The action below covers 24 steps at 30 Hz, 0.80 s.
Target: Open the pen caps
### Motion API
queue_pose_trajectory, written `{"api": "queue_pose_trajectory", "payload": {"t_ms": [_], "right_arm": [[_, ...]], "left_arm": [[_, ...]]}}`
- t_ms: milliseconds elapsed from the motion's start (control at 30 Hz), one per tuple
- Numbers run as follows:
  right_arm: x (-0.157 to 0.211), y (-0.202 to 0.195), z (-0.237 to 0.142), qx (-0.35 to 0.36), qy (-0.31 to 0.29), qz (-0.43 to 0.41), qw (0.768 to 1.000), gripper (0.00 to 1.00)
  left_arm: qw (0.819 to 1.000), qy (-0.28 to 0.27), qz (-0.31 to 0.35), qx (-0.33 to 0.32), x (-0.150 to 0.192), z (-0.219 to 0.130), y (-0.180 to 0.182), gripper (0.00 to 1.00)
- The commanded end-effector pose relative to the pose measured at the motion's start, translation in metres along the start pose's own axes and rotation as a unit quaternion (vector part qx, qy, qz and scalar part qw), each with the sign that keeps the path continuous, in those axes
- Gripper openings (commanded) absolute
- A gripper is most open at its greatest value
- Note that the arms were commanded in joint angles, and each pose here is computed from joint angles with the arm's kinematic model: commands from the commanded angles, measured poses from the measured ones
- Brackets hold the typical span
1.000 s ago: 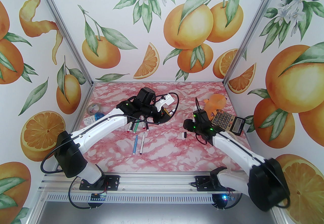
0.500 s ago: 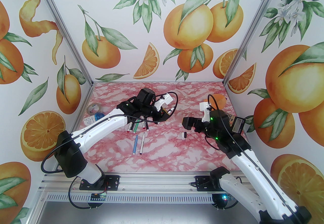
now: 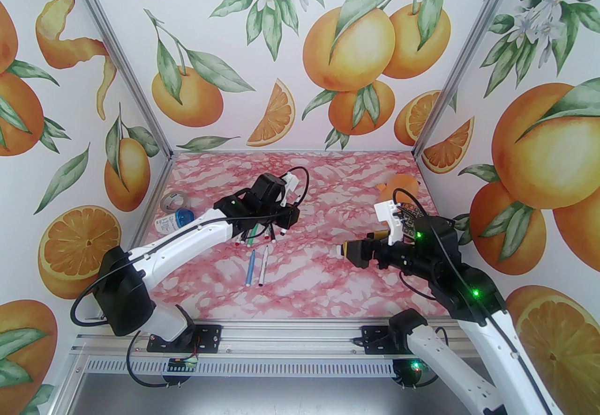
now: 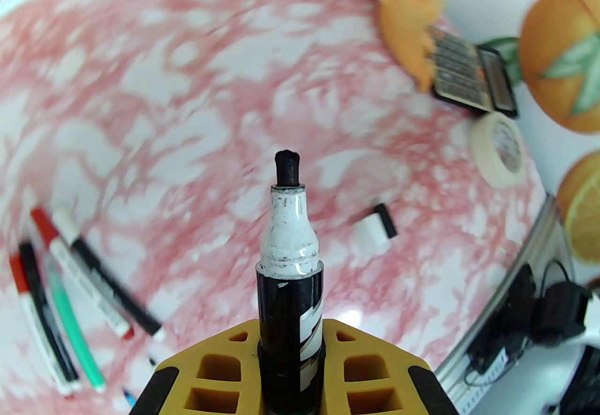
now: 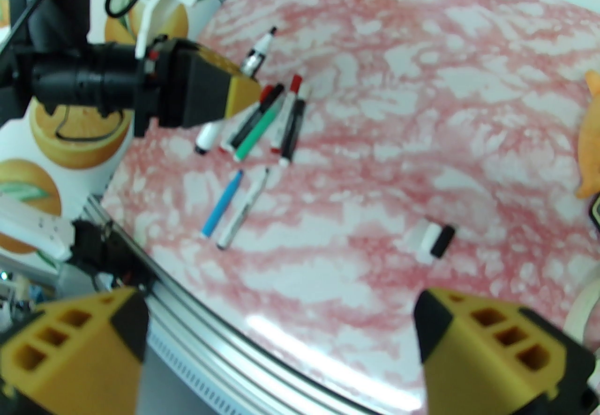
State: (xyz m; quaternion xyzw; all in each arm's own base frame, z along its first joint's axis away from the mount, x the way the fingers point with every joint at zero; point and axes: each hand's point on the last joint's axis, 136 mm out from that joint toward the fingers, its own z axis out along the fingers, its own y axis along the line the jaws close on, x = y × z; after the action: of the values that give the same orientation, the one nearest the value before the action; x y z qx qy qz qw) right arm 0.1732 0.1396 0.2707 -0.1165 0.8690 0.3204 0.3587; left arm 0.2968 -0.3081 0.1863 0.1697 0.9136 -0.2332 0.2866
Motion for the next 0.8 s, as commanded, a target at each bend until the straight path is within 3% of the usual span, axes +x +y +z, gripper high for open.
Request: {"api": "queue_pose_trajectory", "payload": {"t_ms": [0,167,333,767], "right_arm": [[0.021,-0.006,-0.005,0.017,0.037,0.006,0.999,1.00],[0.027,-0.019,-0.008,0.050,0.024,0.006,0.998,1.00],[0.032,-0.014,-0.007,0.028,0.023,0.008,0.999,1.00],[0.035,-0.009,-0.005,0.010,0.026,0.005,1.000,1.00]], "left_arm": [[0.997,-0.014,-0.063,-0.048,0.014,-0.004,0.009,0.11],[0.991,0.006,-0.100,-0.085,0.051,0.007,0.022,0.11],[0.986,0.023,-0.122,-0.113,0.084,0.020,0.030,0.10],[0.978,0.042,-0.125,-0.159,0.128,0.040,0.041,0.11]]}}
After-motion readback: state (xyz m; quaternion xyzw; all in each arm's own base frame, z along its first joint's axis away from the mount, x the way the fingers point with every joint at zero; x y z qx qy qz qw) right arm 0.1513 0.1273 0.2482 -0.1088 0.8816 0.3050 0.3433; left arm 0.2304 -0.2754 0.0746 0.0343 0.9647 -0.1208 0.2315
